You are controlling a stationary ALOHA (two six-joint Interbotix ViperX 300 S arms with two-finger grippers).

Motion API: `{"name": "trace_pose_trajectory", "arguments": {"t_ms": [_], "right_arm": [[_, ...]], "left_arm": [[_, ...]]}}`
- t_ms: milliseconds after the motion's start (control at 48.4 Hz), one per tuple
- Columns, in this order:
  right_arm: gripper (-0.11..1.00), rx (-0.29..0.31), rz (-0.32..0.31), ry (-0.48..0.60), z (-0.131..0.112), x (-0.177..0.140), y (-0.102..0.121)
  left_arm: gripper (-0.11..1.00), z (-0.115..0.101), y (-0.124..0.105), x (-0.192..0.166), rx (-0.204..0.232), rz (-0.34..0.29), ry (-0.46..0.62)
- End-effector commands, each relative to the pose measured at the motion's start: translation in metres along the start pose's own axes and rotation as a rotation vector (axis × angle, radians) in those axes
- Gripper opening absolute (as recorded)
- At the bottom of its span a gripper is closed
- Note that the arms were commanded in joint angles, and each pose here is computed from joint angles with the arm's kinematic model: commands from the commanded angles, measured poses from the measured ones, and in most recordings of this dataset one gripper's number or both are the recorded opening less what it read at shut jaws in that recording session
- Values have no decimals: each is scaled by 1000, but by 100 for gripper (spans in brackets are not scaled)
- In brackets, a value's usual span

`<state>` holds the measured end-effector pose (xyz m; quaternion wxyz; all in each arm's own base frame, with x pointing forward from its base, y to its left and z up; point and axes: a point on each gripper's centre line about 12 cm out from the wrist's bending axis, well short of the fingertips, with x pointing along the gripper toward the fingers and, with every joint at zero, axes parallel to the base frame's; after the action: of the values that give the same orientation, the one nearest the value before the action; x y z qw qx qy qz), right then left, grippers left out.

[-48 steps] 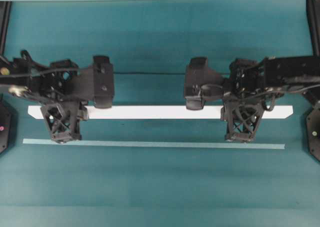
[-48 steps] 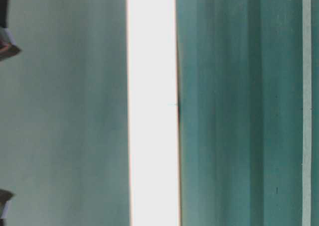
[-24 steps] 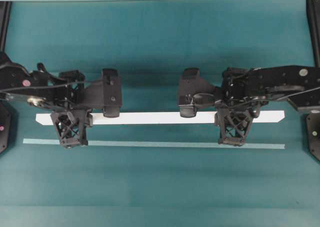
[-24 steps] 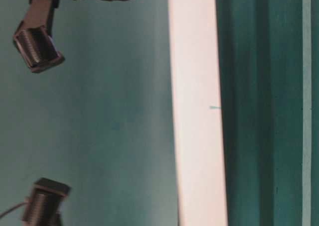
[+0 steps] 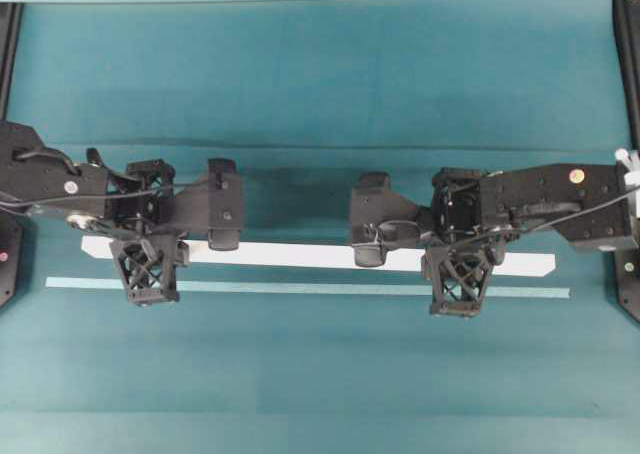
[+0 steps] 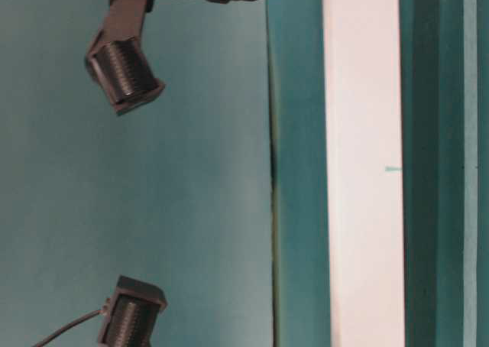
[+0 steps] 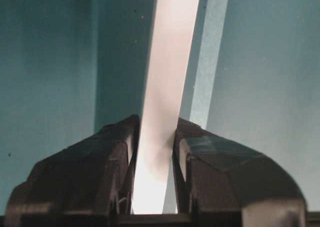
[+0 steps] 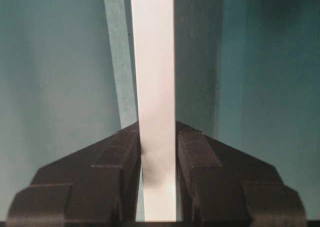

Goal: Lift a wooden board with both hands.
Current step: 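Lower the board with both grippers back toward its start spot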

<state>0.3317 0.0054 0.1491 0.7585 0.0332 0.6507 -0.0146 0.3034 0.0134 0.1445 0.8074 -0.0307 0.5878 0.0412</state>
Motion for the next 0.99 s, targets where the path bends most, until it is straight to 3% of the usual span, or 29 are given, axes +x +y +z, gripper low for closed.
{"name": "trace_pose_trajectory", "arguments": {"t_ms": [0,475,970], "right_arm": [[21,-5,9,-39,4,2,5],[21,-9,10,-57,5,18,7],[21,-14,9,-51,-4,30,6]], "left_arm": [[17,9,0,-1,-27,-5,-49],[17,5,-14,15,-6,-20,-39],[17,-2,-13,26,-3,-19,-28]]}}
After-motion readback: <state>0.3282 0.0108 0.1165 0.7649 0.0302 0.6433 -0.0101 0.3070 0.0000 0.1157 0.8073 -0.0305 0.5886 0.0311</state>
